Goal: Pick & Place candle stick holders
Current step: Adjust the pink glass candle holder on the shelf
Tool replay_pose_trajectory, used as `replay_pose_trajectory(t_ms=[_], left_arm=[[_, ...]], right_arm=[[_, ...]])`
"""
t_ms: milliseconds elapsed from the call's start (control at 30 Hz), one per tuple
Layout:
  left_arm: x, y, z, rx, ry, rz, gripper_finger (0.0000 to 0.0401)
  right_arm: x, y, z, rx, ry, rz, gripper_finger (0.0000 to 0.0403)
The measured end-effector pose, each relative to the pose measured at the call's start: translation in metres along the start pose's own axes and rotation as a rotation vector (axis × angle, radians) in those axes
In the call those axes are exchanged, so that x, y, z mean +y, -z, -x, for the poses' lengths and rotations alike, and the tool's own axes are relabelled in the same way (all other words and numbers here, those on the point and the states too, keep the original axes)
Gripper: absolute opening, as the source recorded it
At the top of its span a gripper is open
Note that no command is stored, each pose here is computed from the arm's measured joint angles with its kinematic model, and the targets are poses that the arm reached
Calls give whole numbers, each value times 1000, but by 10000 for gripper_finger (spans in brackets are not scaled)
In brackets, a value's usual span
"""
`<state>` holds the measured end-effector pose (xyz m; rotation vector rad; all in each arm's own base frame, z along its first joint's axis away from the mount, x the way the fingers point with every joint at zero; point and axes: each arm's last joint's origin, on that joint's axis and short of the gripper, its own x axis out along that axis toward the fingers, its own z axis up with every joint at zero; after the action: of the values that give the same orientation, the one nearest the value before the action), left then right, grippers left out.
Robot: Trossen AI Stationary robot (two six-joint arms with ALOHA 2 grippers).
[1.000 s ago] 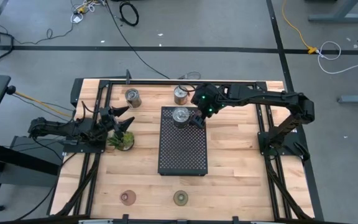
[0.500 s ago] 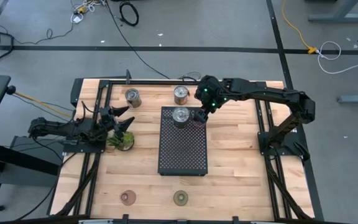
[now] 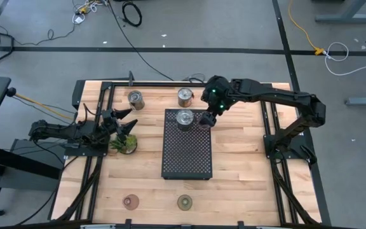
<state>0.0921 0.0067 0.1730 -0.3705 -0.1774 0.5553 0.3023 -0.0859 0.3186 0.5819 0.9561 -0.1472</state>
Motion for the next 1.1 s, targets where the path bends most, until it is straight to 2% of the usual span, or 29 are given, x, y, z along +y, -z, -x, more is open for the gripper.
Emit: replay_pose_trajectory(t_ms=[167, 433, 733, 1100], left_arm=[[0, 0, 0, 0, 0, 0, 399], [0, 0, 0, 0, 0, 1, 399], [0, 0, 0, 0, 0, 4, 399], [0, 0, 0, 0, 0, 2, 399]], right_arm=[[2, 7, 18, -17, 44, 12, 386], [-1, 25, 34, 68, 145, -11, 386], [-6, 22, 31, 23, 295, -40, 386], [-7, 17, 24, 10, 315, -38, 386]])
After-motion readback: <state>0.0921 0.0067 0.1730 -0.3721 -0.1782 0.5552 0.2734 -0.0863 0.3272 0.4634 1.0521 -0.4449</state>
